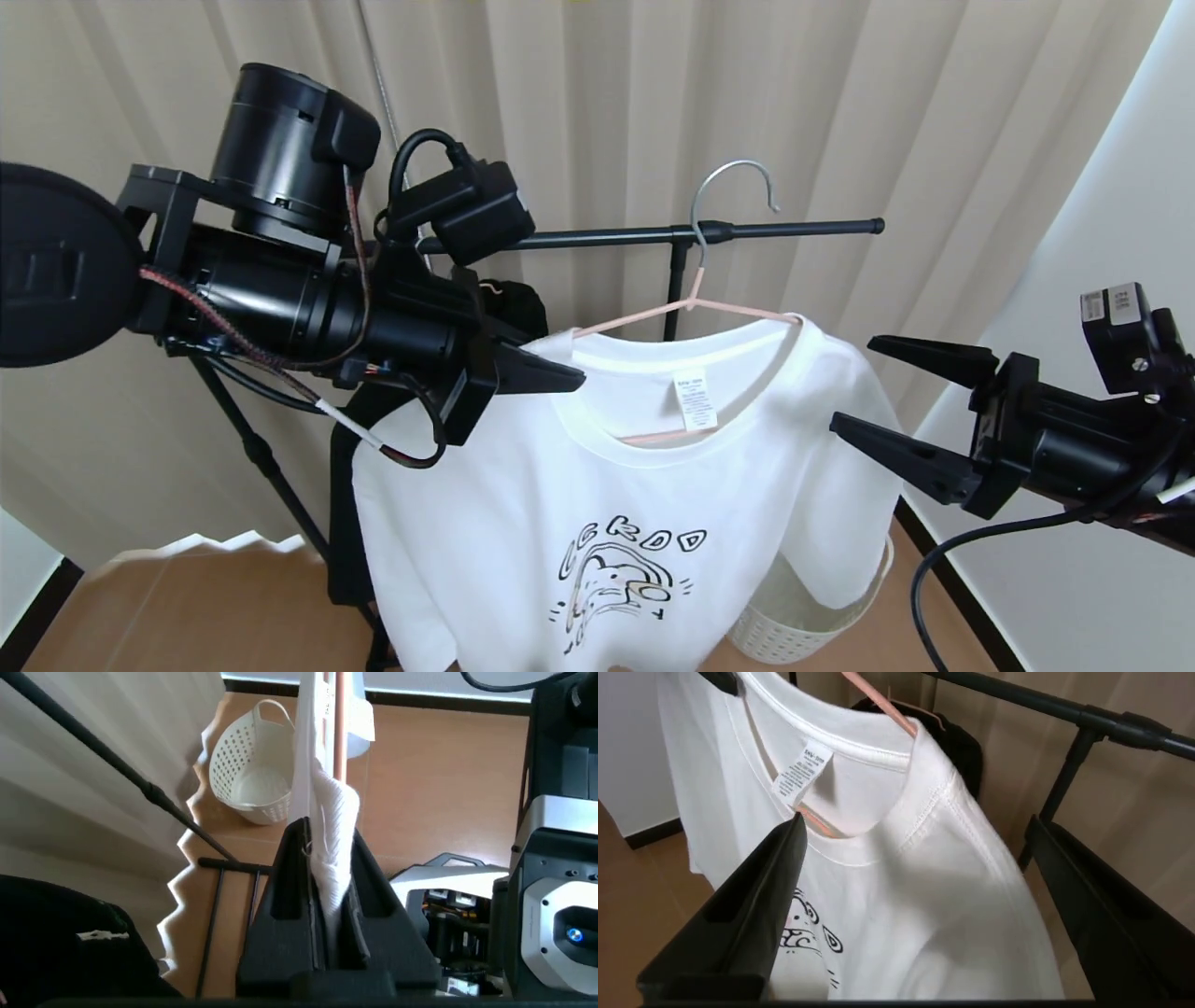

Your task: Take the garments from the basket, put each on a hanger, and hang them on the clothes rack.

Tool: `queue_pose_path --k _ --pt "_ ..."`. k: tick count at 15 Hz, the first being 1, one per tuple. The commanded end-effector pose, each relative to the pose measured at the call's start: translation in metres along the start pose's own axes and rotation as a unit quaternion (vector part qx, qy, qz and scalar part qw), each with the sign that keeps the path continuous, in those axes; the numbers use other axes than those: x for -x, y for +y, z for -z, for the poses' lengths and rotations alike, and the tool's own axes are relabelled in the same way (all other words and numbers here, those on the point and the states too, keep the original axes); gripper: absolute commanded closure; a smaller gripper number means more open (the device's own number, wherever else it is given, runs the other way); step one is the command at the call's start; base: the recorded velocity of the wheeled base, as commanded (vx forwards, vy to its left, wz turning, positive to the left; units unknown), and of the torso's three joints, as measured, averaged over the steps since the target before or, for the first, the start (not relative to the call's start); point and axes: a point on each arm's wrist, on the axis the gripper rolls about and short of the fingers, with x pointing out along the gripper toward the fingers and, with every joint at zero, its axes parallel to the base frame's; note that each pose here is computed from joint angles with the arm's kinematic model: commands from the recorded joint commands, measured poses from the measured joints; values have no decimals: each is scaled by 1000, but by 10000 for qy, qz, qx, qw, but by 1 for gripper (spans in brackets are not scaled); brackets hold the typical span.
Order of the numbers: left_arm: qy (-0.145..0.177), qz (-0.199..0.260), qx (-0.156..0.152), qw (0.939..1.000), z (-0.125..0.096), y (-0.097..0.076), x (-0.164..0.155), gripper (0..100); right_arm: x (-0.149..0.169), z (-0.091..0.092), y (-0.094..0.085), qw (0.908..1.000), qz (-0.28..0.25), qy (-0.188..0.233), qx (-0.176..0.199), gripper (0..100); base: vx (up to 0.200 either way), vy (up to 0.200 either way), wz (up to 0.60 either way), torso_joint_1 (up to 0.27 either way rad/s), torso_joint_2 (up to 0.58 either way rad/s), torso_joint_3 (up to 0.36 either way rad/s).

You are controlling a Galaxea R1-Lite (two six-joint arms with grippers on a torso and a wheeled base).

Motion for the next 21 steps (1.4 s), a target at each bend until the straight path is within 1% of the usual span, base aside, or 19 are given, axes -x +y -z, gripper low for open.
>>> queue_pose_path --k 1,3,5,8,10,11,14,16,21 --pt "-159 -248 -60 9995 7 -8 18 100 -1 7 -11 9998 161 107 -55 0 0 0 0 0 0 0" --pt "-257 -404 -52 9988 12 -11 26 100 -4 10 -18 9996 239 168 38 0 0 0 0 0 0 0" --pt "-321 -475 -48 9983 16 -17 33 100 -4 16 -28 9988 397 257 136 0 0 0 0 0 0 0" --pt "-349 -549 -55 9979 21 -21 39 100 -5 20 -34 9984 460 311 140 0 0 0 0 0 0 0" --pt "-366 -617 -61 9974 24 -23 41 100 -10 36 -42 9967 491 553 334 0 0 0 0 0 0 0" --pt "-380 -634 -71 9972 26 -23 41 100 -12 42 -43 9958 474 647 433 0 0 0 0 0 0 0" --pt "-431 -675 -103 9967 27 -23 40 100 -15 54 -50 9943 535 817 437 0 0 0 0 0 0 0" --pt "-447 -715 -77 9964 27 -22 42 100 -19 61 -54 9912 772 962 480 0 0 0 0 0 0 0" --pt "-527 -836 -90 9951 25 -21 48 100 -21 72 -57 9856 871 1201 812 0 0 0 0 0 0 0"
